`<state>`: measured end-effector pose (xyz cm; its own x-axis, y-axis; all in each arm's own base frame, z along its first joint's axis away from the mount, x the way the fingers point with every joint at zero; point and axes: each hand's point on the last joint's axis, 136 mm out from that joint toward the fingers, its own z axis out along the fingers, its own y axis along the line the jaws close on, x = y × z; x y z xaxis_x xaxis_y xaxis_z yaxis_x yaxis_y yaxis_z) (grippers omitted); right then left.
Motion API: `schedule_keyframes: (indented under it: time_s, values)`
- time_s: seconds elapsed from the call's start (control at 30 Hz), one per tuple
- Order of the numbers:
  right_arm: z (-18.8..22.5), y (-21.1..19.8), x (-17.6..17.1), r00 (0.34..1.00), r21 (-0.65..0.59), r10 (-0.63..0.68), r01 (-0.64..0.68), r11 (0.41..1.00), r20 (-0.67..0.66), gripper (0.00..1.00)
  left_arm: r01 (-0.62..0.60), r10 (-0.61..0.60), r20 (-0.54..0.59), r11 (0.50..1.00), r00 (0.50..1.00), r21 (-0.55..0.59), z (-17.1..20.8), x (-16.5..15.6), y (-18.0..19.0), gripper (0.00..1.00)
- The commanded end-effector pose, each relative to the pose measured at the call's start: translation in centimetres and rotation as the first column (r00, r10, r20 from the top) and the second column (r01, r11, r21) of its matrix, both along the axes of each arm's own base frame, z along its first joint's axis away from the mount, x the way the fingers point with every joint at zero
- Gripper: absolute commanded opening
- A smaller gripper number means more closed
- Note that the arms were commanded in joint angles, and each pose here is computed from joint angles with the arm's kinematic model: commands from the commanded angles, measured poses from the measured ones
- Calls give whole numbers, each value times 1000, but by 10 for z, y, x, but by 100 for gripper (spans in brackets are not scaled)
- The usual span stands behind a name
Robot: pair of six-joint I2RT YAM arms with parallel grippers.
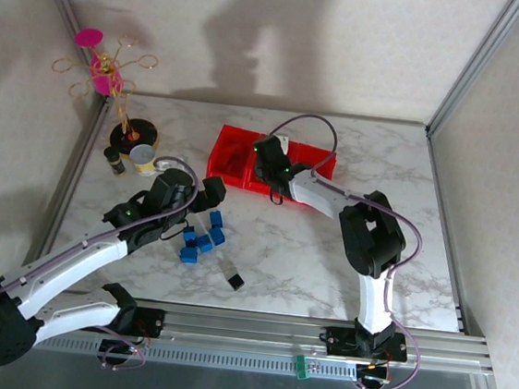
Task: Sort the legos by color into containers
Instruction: Place the lego in the container.
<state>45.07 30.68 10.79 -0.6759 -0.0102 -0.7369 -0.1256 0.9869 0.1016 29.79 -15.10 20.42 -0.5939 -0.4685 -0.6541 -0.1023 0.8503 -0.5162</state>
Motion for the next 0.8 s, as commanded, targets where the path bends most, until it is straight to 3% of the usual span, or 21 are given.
schedule_keyframes:
  time_s: [0.0, 0.13, 0.3, 0.37, 0.6, 0.77]
  values:
    - [5, 9, 19, 999, -18, 24, -23, 1000, 37, 38, -3, 3, 41, 1000, 999, -1, 16, 9, 0, 100]
    - [1, -6, 47, 999, -31, -13, 14, 999, 32, 46, -7, 7, 41, 1000, 999, -2, 17, 11, 2, 100]
    - [17, -3, 53, 998, -23, -2, 3, 1000, 60, 59, -6, 7, 40, 1000, 999, -4, 18, 10, 4, 100]
    - [28, -1, 51, 998, -5, 8, -7, 1000, 68, 60, -3, 3, 41, 1000, 999, -11, 19, 8, 4, 100]
    - [65, 8, 15, 992, 31, 74, -78, 996, 104, 64, 24, -24, 26, 999, 999, -27, 18, -1, 3, 100]
    - [72, 20, -34, 986, 40, 145, -149, 988, 86, 68, 40, -40, 10, 999, 999, -30, 13, -13, 7, 100]
